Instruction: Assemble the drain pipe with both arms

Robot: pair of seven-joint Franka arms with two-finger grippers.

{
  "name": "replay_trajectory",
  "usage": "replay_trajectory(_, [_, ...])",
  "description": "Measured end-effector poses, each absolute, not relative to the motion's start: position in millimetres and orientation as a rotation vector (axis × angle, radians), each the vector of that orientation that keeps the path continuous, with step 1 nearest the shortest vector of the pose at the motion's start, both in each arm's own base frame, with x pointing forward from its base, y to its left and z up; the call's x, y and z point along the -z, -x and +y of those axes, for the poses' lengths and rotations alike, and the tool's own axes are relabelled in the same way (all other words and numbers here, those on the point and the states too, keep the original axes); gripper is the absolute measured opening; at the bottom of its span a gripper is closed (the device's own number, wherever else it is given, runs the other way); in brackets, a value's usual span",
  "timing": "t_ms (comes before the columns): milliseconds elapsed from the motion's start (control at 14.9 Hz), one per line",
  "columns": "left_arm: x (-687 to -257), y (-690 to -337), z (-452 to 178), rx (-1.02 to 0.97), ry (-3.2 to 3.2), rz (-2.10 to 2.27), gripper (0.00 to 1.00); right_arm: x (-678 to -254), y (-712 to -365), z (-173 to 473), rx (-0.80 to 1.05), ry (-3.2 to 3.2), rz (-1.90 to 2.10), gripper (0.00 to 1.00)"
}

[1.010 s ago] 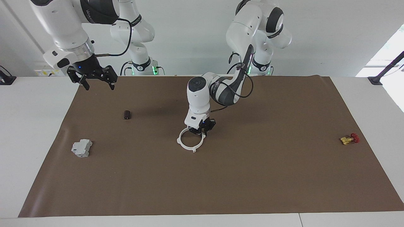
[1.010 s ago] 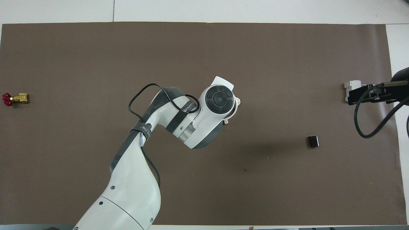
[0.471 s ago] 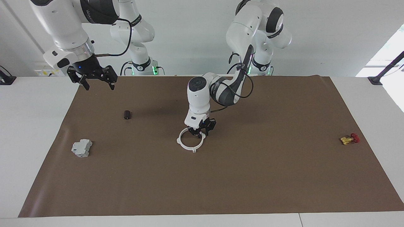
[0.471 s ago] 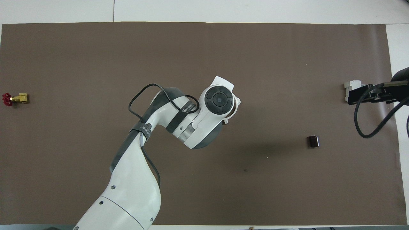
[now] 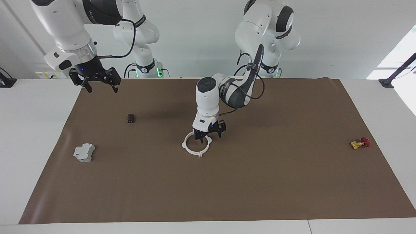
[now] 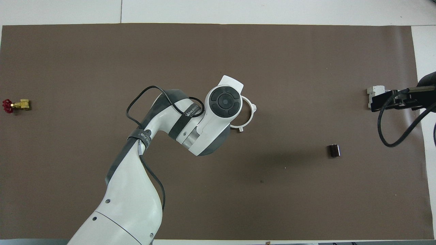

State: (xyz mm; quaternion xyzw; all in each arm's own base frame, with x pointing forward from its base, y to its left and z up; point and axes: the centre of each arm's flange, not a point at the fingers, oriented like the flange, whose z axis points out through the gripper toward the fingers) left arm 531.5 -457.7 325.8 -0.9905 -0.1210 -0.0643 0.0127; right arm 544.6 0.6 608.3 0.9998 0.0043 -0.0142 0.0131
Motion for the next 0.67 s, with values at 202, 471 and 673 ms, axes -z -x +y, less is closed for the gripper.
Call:
replay_trajectory(202, [-354,-549,-392,0.193,3.086,-0.359,1.0,-608,-545,1,0.044,-3.115,0.013,1.0])
replay_trajectory(471, [-413,-567,-266,0.223,3.107,-0.307,1.0,-609,-545,0,0.043,-3.114,0.013,1.0])
replay_trajectory(673, [-446,-571,-189,0.233,3.109,-0.267,1.0,-610,-545,0,0.038,-3.114,0.013,1.0])
